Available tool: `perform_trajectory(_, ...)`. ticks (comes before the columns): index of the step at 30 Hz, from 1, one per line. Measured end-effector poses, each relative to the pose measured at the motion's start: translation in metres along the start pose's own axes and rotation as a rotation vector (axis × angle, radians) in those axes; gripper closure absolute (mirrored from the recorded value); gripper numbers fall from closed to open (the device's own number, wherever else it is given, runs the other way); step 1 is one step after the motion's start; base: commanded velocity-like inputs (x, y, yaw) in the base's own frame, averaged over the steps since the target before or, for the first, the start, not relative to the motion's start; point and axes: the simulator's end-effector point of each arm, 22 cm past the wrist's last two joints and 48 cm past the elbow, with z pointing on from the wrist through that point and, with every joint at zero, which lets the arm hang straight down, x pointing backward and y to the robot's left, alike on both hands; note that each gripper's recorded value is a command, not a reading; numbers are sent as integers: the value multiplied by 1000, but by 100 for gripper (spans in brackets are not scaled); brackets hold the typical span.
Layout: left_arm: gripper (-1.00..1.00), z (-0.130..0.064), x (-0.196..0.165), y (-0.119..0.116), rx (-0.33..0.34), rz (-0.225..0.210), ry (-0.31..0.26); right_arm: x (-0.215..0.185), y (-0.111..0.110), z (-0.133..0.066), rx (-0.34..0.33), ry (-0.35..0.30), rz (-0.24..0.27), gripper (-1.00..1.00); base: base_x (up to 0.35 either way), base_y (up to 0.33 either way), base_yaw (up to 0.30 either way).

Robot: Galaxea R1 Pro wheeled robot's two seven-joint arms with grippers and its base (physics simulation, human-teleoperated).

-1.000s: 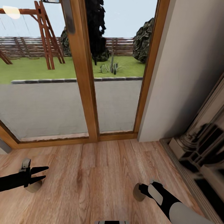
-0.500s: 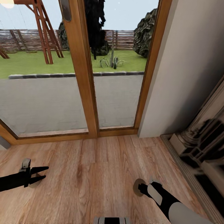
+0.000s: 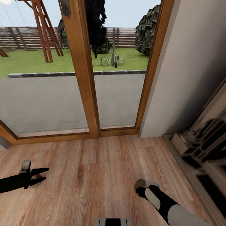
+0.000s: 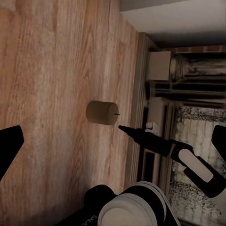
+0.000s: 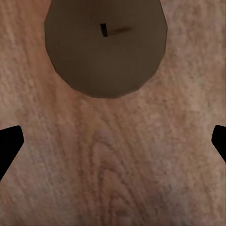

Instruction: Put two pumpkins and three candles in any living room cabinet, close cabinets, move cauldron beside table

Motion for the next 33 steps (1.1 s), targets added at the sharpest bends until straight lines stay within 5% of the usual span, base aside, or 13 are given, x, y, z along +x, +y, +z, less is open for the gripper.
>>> perform_trajectory(33,-100,1,1,0,-1,0,2,0,1,0,0,-1,3,-100,83,6,0)
